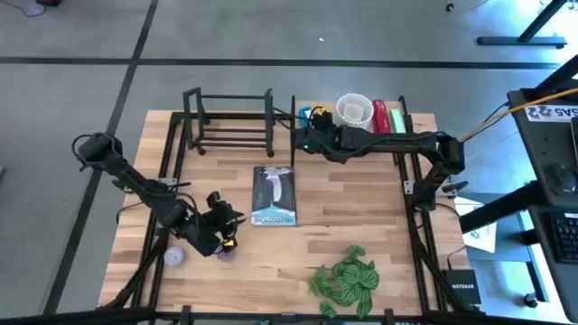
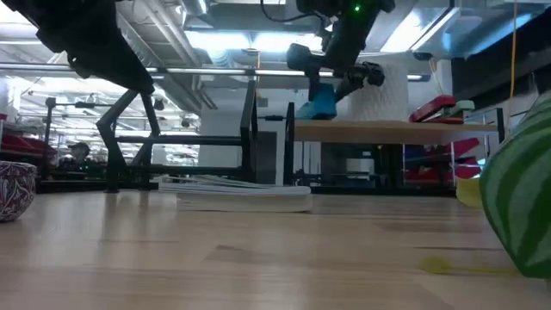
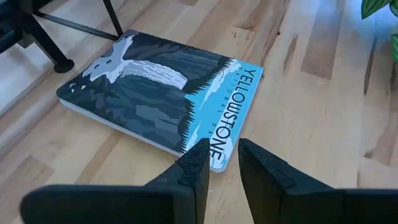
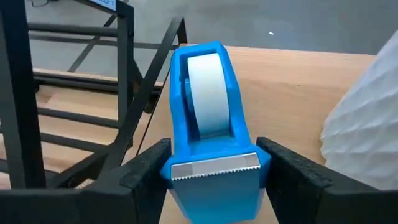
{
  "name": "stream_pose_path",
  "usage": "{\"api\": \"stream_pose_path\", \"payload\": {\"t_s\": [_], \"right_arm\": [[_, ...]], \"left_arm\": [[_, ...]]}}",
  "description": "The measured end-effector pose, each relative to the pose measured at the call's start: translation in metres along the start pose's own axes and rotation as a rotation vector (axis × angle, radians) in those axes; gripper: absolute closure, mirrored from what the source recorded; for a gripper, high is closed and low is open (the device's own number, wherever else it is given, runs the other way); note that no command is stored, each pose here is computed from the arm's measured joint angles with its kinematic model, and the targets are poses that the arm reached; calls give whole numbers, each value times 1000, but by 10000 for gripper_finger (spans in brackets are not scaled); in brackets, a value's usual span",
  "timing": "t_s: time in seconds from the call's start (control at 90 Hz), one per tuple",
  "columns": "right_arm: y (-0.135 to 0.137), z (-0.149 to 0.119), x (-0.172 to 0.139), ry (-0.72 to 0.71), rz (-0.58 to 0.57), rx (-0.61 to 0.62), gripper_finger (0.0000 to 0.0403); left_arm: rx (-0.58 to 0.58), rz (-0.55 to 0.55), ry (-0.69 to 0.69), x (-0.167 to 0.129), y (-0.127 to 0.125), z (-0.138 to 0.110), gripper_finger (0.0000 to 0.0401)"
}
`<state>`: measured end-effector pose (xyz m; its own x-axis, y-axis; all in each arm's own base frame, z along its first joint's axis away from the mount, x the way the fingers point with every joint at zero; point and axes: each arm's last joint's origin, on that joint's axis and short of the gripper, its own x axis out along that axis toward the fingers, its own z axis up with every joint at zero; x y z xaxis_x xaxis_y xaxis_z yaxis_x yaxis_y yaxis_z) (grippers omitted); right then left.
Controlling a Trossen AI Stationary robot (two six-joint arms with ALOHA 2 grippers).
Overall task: Stock shelves
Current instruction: Put the blue tape dispenser on the shelf, then move the white pot below the shelf
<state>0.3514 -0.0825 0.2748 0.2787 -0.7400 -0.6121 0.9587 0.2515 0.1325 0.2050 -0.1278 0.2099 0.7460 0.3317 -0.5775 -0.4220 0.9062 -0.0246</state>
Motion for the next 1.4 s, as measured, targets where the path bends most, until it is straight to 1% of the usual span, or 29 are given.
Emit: {"api": "stream_pose_path", "payload": {"t_s": [0.167,0.522,0.611,0.711,0.944,1.056,1.167,1.222,1.3,1.4], "right_arm": [[0,-2,0,54,25,-32,192],[0,-2,0,55,23,-48,192],[0,-2,0,47,21,-78,188],[0,-2,0,42,20,-102,160],[0,0,-2,24,23,-113,55],[1,4,-18,-12,62,-125,24],[4,8,-46,-72,107,-170,14],[7,8,-65,-105,138,-216,13],[12,5,-95,-146,209,-290,13],[19,-14,-137,-168,327,-427,13]], "left_arm": [[-1,-1,1,0,0,0,334],[-1,-1,1,0,0,0,334],[-1,-1,1,0,0,0,334],[-1,-1,1,0,0,0,334],[-1,-1,1,0,0,0,334],[-1,-1,1,0,0,0,334],[-1,-1,1,0,0,0,334],[-1,-1,1,0,0,0,334],[-1,-1,1,0,0,0,334],[-1,-1,2,0,0,0,334]]}}
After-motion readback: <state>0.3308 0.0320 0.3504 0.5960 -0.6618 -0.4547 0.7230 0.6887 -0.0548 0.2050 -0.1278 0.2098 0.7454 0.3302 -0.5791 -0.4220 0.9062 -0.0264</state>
